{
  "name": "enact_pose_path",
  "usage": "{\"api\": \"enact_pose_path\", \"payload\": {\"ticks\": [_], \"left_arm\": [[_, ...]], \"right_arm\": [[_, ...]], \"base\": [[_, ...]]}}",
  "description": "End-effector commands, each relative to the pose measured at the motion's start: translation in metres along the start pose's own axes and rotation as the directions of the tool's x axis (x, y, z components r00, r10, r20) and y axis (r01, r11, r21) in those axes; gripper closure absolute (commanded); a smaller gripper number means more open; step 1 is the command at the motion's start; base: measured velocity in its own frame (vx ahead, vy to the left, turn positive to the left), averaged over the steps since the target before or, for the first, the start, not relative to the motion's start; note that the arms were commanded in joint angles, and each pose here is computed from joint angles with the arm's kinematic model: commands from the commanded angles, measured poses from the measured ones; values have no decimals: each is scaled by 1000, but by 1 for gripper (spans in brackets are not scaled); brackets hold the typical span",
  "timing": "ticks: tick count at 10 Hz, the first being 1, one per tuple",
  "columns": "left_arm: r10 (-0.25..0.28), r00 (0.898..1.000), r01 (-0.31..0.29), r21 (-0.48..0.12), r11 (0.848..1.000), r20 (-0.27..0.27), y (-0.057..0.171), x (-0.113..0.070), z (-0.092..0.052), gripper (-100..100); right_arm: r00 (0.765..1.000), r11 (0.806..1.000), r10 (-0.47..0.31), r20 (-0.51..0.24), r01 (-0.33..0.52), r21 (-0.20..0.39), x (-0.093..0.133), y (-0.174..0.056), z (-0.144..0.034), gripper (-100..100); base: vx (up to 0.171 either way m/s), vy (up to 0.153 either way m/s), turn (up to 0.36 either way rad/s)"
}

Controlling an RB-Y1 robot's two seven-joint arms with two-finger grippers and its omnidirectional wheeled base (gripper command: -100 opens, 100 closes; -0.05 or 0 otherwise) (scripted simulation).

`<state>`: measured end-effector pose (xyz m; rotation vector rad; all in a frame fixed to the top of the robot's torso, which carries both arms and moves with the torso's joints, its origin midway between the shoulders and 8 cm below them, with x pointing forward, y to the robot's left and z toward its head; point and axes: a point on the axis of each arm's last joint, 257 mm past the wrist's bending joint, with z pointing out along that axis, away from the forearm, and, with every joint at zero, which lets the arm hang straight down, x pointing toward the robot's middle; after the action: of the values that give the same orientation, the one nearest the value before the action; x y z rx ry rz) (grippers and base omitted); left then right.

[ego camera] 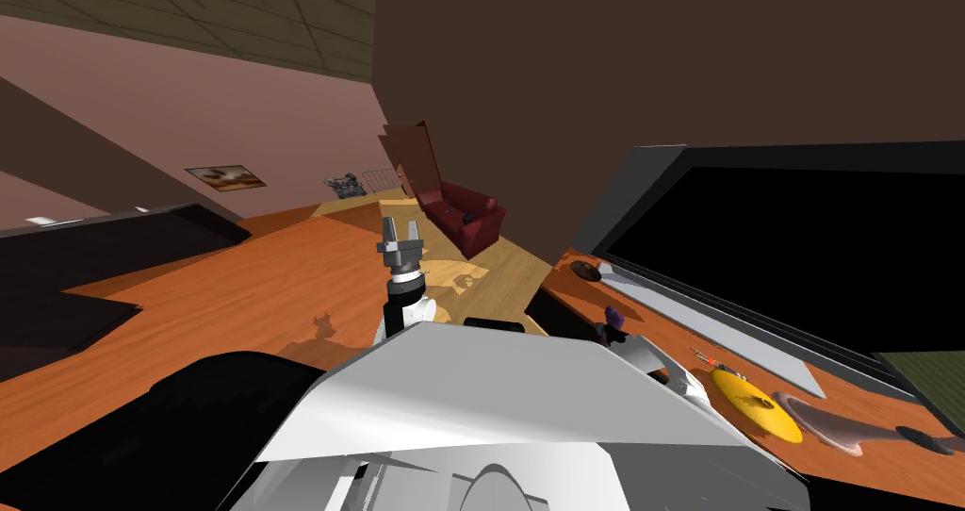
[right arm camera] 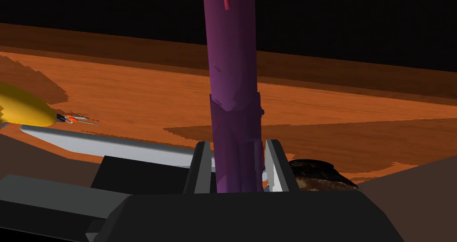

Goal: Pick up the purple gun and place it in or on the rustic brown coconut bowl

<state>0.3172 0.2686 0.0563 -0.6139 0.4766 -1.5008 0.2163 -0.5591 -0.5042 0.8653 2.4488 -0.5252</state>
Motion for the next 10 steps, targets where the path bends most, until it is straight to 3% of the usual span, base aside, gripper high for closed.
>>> {"api": "enact_pose_path", "payload": {"ticks": [1,10], "left_arm": [[0,1000,0,0,1000,0,0,0,0,0],[0,1000,0,0,1000,0,0,0,0,0]], "right_arm": [[1000,1000,21,14,-21,1,-19,-5,-2,100],[989,994,108,106,-107,-14,-121,-27,-24,100]], "base": [[229,-31,49],[224,-46,20]]}}
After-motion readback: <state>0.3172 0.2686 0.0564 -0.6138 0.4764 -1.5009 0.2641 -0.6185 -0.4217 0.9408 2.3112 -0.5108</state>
